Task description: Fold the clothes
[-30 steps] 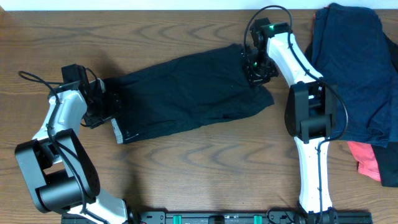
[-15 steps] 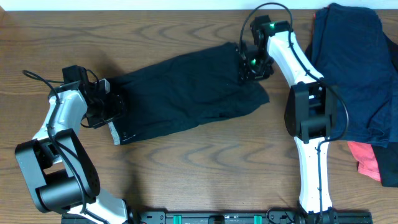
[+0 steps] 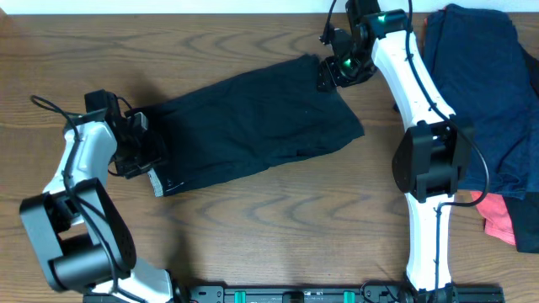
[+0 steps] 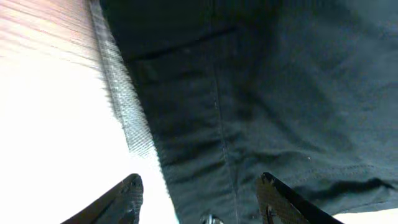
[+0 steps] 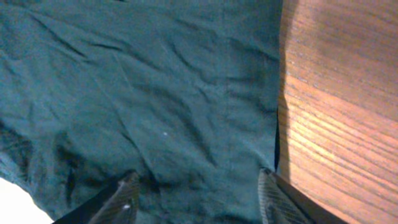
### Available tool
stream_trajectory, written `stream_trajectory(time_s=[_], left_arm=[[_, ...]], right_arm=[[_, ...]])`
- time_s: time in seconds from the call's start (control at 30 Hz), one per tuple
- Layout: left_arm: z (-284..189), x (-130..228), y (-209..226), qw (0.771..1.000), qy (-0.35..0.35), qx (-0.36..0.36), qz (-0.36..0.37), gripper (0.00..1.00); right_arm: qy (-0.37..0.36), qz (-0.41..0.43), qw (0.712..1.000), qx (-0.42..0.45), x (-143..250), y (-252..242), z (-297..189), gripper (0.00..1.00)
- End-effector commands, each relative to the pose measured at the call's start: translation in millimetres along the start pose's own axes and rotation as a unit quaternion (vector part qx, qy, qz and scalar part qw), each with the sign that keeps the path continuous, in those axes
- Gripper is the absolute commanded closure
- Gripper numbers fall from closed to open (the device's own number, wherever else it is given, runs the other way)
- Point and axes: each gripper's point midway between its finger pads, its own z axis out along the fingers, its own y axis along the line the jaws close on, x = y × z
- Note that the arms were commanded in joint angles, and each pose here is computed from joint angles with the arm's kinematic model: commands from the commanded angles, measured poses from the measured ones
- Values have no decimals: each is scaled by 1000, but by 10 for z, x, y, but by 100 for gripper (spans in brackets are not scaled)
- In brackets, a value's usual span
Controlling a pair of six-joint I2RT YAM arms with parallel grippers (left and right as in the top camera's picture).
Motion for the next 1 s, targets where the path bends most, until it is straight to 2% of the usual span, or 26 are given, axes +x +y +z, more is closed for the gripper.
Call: stream_trajectory(time_s=[0.0, 0.07, 0.1, 0.3, 0.43, 0.73, 0.97], left_arm=[[-304, -181, 11, 998, -52, -20, -1, 39], [-327, -187, 4, 998, -56, -19, -8, 37], [-330, -187, 7, 998, -57, -19, -12, 32], [-331, -169, 22, 998, -53, -20, -15, 22], [-347, -173, 94, 998, -54, -21, -26, 22], [-404, -165, 367, 995, -57, -25, -72, 21], [-240, -117, 330, 996, -28, 0, -80, 18]], right_arm=[[-9, -12, 1000, -7, -36, 45, -14, 37], [-7, -24, 999, -28, -11, 102, 35, 36], [-6, -29, 999, -39, 7, 130, 62, 36], [-2, -26, 997, -68, 107, 124, 320, 39], [-11, -25, 995, -95, 138, 93, 422, 40], [-11, -9, 996, -86, 262, -48, 703, 40], [-5, -5, 997, -76, 336, -101, 790, 40]])
